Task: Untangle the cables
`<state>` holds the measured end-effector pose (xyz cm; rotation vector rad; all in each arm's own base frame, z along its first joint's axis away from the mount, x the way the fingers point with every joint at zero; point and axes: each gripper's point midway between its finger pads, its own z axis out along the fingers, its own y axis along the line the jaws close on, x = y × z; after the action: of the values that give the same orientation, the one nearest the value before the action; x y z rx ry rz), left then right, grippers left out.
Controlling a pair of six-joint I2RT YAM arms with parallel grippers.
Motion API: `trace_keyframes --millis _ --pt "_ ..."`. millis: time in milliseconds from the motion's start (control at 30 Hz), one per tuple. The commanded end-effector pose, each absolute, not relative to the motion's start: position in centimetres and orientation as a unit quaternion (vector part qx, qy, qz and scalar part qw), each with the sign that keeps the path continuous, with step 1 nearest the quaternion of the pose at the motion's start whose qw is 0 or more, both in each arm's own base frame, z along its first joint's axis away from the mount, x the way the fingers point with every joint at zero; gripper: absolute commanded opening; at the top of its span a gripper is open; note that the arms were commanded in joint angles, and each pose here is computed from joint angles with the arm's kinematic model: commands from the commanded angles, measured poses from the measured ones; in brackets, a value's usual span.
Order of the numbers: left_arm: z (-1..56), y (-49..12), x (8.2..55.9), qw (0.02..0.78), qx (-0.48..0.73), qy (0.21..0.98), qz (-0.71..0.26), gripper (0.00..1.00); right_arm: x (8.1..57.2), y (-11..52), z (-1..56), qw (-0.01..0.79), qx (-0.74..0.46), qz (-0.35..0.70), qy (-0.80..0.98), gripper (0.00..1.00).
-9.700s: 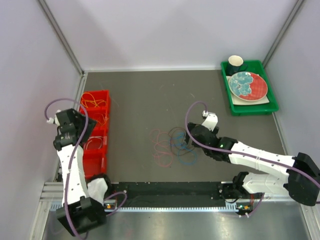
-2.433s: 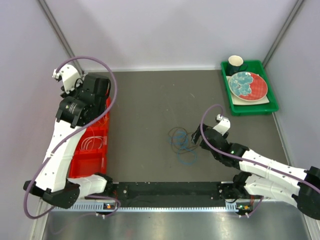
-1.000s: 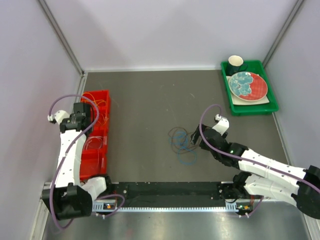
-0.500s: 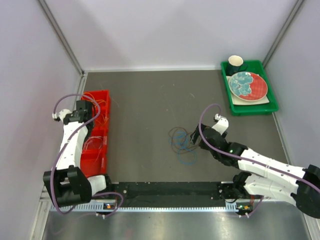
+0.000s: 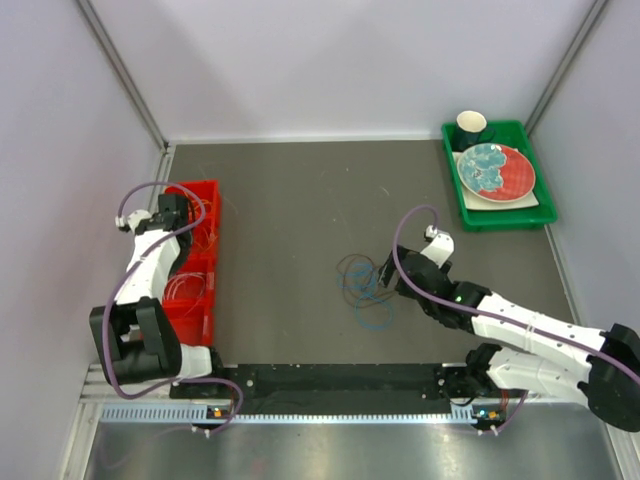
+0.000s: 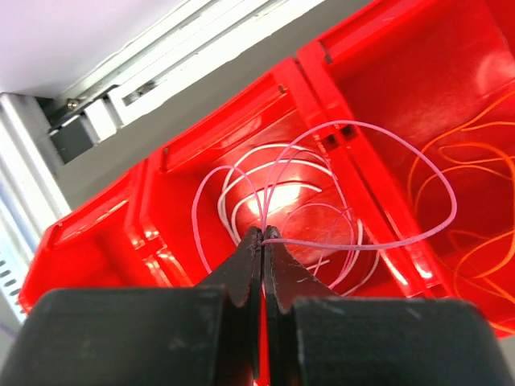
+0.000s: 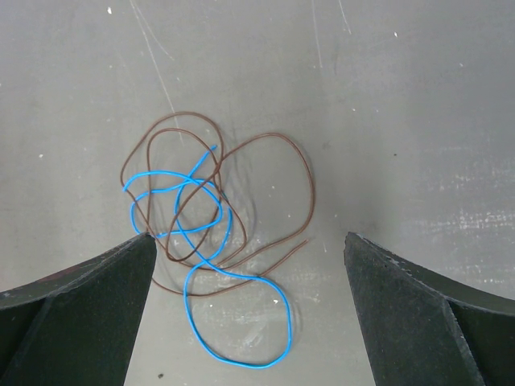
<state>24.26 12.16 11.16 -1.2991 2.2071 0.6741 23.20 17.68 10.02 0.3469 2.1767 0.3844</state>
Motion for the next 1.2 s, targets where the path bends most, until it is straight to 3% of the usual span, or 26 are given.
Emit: trace_keyframes --millis 0,200,300,333,367,400,433,1000,1167 --pt "11.7 12.4 26.4 0.273 -0.478 0.803 0.229 0.00 24.2 18.7 12.1 0.451 0.142 0.173 0.864 0.99" --pt "12.3 11.8 26.6 0.264 -0.481 0.810 0.206 0.00 24.4 18.8 12.0 0.449 0.141 0.171 0.866 0.99" --pt "13.1 11.0 26.7 0.281 -0.479 0.813 0.175 0.34 24.3 18.8 12.1 0.449 0.141 0.171 0.866 0.99" --pt "14.2 10.9 26.6 0.303 -0.481 0.806 0.165 0.51 24.3 18.8 12.0 0.449 0.141 0.171 0.866 0.99" --pt "14.8 10.9 26.5 0.315 -0.479 0.803 0.161 0.78 24.4 18.8 12.1 0.450 0.142 0.171 0.865 0.99" --pt "15.4 10.9 26.4 0.328 -0.480 0.798 0.158 0.94 24.4 18.8 12.1 0.450 0.142 0.172 0.865 0.99" --pt "16.4 11.0 26.0 0.344 -0.484 0.789 0.156 0.99 24.4 18.8 12.1 0.450 0.141 0.171 0.865 0.99" --pt "17.5 10.8 25.2 0.354 -0.471 0.794 0.152 0.98 24.3 18.8 12.1 0.449 0.141 0.172 0.865 0.99" --pt "16.5 11.3 26.1 0.345 -0.465 0.798 0.165 0.94 24.4 18.8 12.1 0.449 0.141 0.171 0.866 0.99"
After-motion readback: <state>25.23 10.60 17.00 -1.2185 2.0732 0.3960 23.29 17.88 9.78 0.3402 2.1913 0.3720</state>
